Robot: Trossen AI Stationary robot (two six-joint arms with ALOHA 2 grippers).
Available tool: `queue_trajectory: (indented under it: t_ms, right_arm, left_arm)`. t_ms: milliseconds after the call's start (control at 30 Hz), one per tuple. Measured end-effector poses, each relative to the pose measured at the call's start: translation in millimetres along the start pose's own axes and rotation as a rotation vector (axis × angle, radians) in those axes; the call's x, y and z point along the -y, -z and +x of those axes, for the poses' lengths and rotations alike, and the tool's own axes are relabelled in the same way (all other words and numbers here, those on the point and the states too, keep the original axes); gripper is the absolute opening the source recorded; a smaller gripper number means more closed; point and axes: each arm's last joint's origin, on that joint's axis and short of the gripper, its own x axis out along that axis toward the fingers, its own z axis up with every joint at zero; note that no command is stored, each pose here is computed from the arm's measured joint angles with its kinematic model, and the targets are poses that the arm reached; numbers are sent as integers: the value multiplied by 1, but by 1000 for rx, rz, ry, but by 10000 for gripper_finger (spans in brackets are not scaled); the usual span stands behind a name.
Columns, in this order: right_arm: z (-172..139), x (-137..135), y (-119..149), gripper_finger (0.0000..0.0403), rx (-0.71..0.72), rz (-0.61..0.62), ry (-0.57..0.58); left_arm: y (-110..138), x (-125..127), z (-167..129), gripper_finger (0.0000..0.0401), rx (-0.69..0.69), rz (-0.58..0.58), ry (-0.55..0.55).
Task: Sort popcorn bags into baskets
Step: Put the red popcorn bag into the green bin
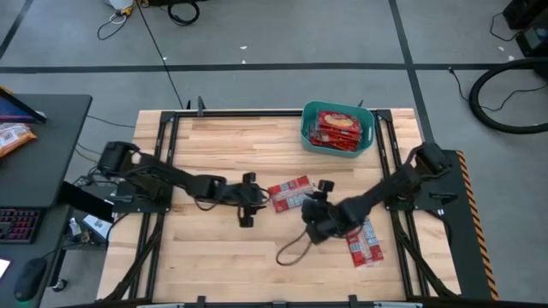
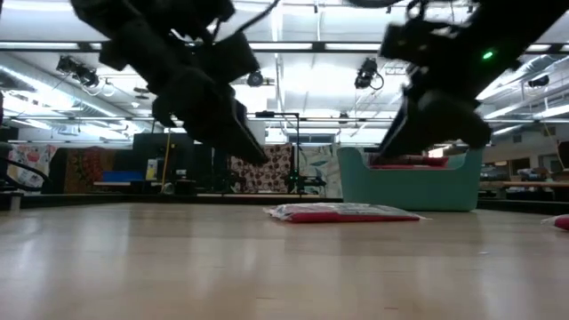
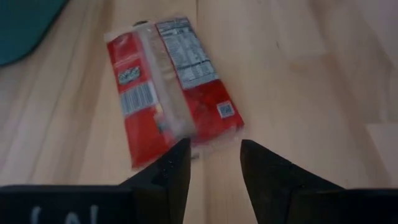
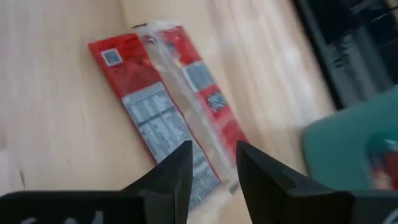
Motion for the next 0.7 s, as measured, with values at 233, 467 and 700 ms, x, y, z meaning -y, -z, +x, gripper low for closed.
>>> queue_trajectory:
  t_ms: [233, 467, 700]
  right_arm:
    - [-21, 2, 12, 128, 26, 17, 100]
    - [-32, 9, 27, 128, -19, 98, 138]
    - [-42, 5, 30, 128, 20, 105, 124]
  left_arm:
    - [-16, 17, 29, 194, -44, 92, 24]
    - [-29, 33, 66, 264, -56, 191, -48]
    - [-23, 37, 96, 254, -133, 294, -134]
